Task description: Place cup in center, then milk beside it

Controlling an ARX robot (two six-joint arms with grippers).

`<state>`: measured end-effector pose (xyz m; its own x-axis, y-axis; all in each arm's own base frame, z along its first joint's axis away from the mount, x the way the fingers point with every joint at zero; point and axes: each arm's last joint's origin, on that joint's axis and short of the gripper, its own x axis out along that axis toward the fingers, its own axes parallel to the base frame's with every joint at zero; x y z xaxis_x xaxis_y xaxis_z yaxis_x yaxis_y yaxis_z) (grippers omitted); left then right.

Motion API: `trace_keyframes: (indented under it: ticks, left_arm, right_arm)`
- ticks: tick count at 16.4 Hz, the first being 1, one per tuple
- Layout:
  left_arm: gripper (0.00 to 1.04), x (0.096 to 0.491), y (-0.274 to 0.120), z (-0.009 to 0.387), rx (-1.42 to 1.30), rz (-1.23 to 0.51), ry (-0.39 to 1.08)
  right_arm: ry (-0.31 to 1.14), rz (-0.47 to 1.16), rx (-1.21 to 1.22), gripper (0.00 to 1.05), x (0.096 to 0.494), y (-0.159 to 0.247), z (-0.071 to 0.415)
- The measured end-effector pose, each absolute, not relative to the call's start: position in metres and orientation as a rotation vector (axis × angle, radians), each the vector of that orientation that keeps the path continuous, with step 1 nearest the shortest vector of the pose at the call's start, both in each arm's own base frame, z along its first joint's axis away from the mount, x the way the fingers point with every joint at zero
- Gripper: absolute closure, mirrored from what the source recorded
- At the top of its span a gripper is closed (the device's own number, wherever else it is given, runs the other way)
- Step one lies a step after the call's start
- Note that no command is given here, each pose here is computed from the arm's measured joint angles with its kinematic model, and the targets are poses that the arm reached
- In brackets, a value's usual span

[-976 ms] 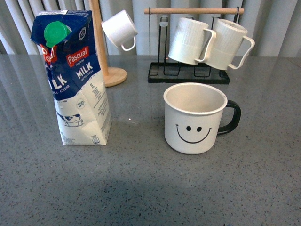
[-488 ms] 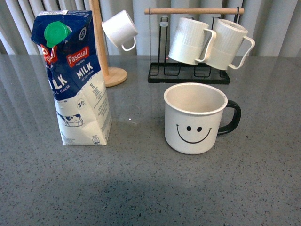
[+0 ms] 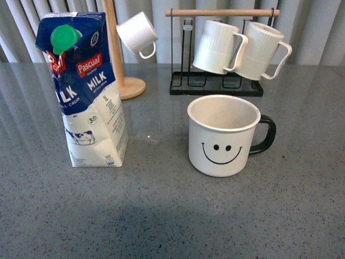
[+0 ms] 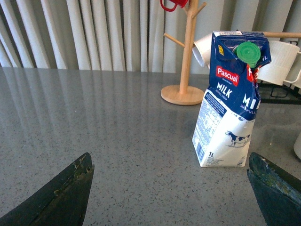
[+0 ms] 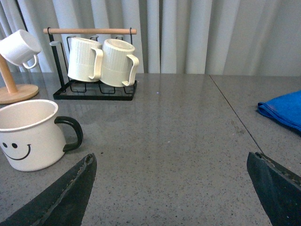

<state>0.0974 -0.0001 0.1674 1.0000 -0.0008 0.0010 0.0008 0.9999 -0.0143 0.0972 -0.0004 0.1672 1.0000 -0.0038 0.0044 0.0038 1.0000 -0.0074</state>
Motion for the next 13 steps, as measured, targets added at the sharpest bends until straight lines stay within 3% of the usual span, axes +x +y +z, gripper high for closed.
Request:
trace_keyframes:
  ticks: [5, 6, 7, 10, 13]
  left_arm:
    - [0.07, 0.097, 0.0, 0.167, -0.014, -0.001, -0.001]
    - [0.07, 0.097, 0.0, 0.166, -0.021, 0.014, 0.045]
    - [0.07, 0.099, -0.004, 0.165, -0.031, 0.057, 0.189]
    - [0.07, 0.12, -0.019, 0.203, -0.057, -0.033, 0.085]
    - [0.07, 0.171, -0.031, 0.243, -0.075, -0.149, 0.011]
  right_arm:
    - [-0.004, -0.004, -0.007, 0.07, 0.097, 0.0, 0.167]
    - [-0.004, -0.004, -0.007, 0.07, 0.097, 0.0, 0.167]
    - [-0.004, -0.004, -0.007, 0.07, 0.097, 0.0, 0.167]
    - [-0.004, -0.004, -0.007, 0.07, 0.097, 0.0, 0.167]
    - [-0.005, -0.004, -0.007, 0.07, 0.097, 0.0, 0.167]
